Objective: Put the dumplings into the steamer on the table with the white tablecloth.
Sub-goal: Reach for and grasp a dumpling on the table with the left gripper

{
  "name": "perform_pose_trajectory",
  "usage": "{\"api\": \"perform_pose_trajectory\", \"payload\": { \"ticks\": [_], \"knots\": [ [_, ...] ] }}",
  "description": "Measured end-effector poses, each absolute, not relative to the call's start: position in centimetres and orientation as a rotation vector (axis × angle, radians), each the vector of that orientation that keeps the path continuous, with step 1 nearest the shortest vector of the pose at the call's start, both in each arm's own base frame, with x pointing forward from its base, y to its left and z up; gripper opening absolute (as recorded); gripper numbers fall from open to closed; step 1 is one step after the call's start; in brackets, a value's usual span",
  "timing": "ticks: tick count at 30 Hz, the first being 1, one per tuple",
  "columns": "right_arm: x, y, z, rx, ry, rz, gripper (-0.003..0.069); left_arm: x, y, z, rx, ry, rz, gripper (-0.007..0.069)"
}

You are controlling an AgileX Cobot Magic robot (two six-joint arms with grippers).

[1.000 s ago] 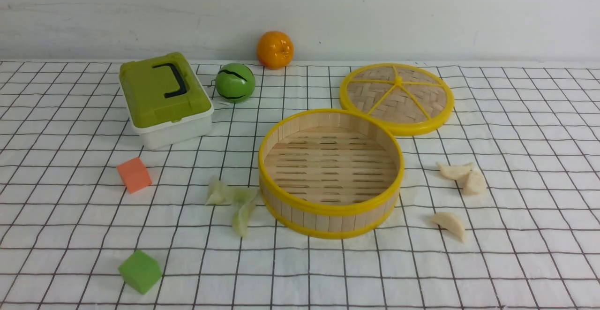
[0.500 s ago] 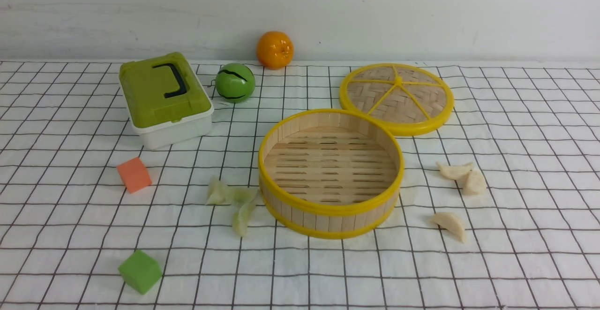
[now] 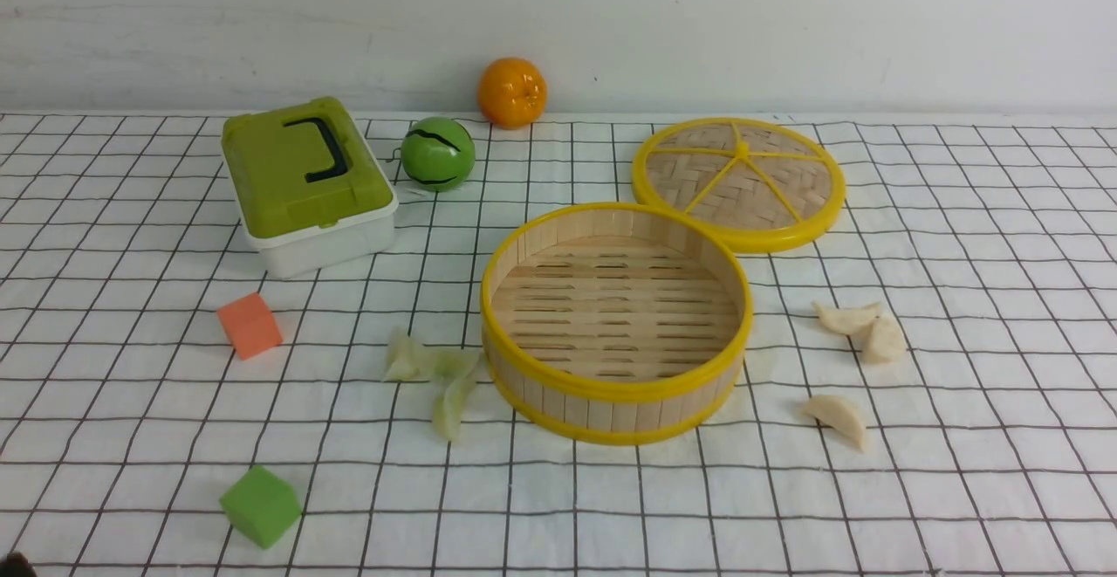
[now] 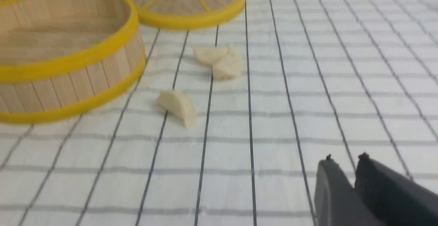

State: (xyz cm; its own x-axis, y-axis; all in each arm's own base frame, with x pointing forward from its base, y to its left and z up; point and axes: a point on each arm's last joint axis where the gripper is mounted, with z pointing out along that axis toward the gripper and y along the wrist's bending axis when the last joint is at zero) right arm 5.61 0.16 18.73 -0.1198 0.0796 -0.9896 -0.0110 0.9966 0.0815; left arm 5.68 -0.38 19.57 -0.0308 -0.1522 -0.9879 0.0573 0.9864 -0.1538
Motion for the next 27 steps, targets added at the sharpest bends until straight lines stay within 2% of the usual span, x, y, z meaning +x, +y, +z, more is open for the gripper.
{"api": "perform_pose_trajectory", "payload": {
  "ticks": [7,9,12,14,15,17,19,21,23,24,25,26,27],
  "knots": [
    [5.4,-0.1,22.2,0.070,1.309,0.084,0.0118,5.2,0.0,22.8,-0.088,1.234,-0.157,0.0139],
    [5.0,-0.1,23.3,0.107,1.173,0.136,0.0123,4.9,0.1,23.5,-0.092,1.149,-0.156,0.0143],
    [4.0,-0.3,25.0,0.177,0.949,0.281,0.0125,4.6,0.2,24.2,-0.111,1.065,-0.179,0.0145],
    [3.4,-0.4,25.8,0.203,0.831,0.357,0.0125,4.4,0.3,24.5,-0.161,1.011,-0.264,0.0145],
    [3.3,-0.4,25.9,0.204,0.817,0.362,0.0125,4.3,0.3,24.6,-0.168,1.006,-0.276,0.0145],
    [3.1,-0.4,26.1,0.214,0.777,0.395,0.0128,4.1,0.3,24.9,-0.248,0.949,-0.430,0.0145],
    [3.1,-0.4,26.3,0.216,0.778,0.401,0.0129,4.0,0.3,25.2,-0.267,0.927,-0.492,0.0145],
    [3.0,-0.4,27.3,0.220,0.805,0.407,0.0128,3.6,0.1,26.8,-0.226,0.931,-0.471,0.0125],
    [2.8,-0.3,28.9,0.221,0.844,0.409,0.0112,2.7,-0.1,29.9,-0.167,0.913,-0.410,0.0084],
    [2.8,-0.3,29.6,0.218,0.874,0.400,0.0097,2.5,-0.1,30.9,-0.156,0.925,-0.390,0.0067],
    [3.0,-0.1,30.7,0.204,0.942,0.367,0.0061,1.9,-0.1,33.4,-0.130,0.930,-0.344,0.0020],
    [2.9,-0.1,31.1,0.199,0.943,0.362,0.0061,2.0,-0.1,33.7,-0.129,0.945,-0.338,0.0013],
    [3.4,0.0,32.2,0.165,1.021,0.295,0.0015,2.1,-0.1,35.8,-0.116,0.989,-0.304,-0.0013]
  ]
}}
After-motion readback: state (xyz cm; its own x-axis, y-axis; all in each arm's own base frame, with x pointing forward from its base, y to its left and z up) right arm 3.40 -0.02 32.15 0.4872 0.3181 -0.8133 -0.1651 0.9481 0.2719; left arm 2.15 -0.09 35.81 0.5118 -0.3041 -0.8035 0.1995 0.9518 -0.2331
